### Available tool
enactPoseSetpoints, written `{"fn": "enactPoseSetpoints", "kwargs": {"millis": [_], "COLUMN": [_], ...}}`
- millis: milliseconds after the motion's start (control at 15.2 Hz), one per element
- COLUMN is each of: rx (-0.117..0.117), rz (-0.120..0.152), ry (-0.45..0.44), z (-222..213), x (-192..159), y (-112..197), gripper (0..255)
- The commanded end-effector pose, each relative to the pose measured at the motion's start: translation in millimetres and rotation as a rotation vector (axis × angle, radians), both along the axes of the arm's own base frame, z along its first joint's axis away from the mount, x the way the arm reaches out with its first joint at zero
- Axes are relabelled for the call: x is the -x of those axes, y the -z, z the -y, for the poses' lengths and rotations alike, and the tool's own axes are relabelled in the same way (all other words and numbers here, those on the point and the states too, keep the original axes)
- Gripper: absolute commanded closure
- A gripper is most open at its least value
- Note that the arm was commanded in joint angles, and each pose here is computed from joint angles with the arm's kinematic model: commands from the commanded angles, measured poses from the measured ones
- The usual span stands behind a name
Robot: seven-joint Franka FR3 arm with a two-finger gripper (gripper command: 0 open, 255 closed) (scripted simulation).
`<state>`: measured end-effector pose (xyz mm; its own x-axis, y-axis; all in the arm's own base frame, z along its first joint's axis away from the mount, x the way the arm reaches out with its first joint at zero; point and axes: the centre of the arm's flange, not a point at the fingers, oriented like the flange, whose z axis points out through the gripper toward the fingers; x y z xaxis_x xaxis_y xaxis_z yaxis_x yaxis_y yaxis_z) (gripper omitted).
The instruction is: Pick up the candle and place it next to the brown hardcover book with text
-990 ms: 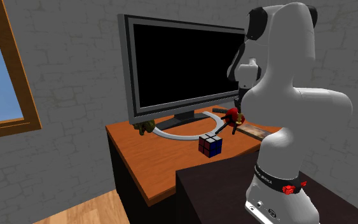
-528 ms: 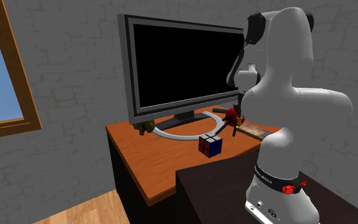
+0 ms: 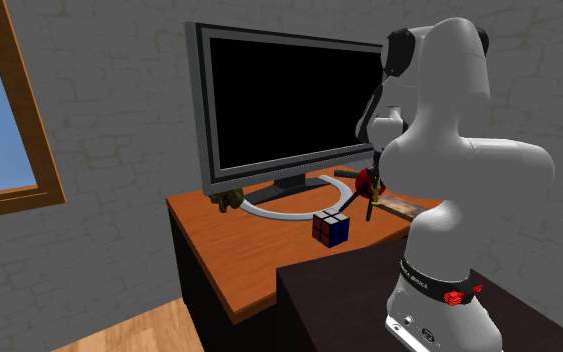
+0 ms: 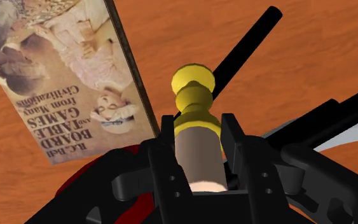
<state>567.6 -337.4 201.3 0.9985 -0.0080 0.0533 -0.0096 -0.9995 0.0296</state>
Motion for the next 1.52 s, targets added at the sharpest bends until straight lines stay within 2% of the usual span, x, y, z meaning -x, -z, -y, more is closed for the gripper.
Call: {"fn": "enactPoseSetpoints", "kwargs": {"millis": [0, 396, 462, 792, 1056, 1452], "rx": [-0.021, -0.021, -0.02, -0.021, -0.021, -0.021], "rz": [-0.037, -0.037, -0.037, -0.037, -0.037, -0.037], "ry": [0.0, 0.0, 0.0, 0.0, 0.0, 0.0], "z": [-5.2, -5.2, -6.5, -5.2, -5.7, -5.7], "x": [7.6, 7.6, 11.7, 7.6, 8.4, 8.4], "y": [30.1, 30.1, 24.4, 30.1, -19.9, -19.9], "gripper": [255, 255, 0, 0, 0, 0]}}
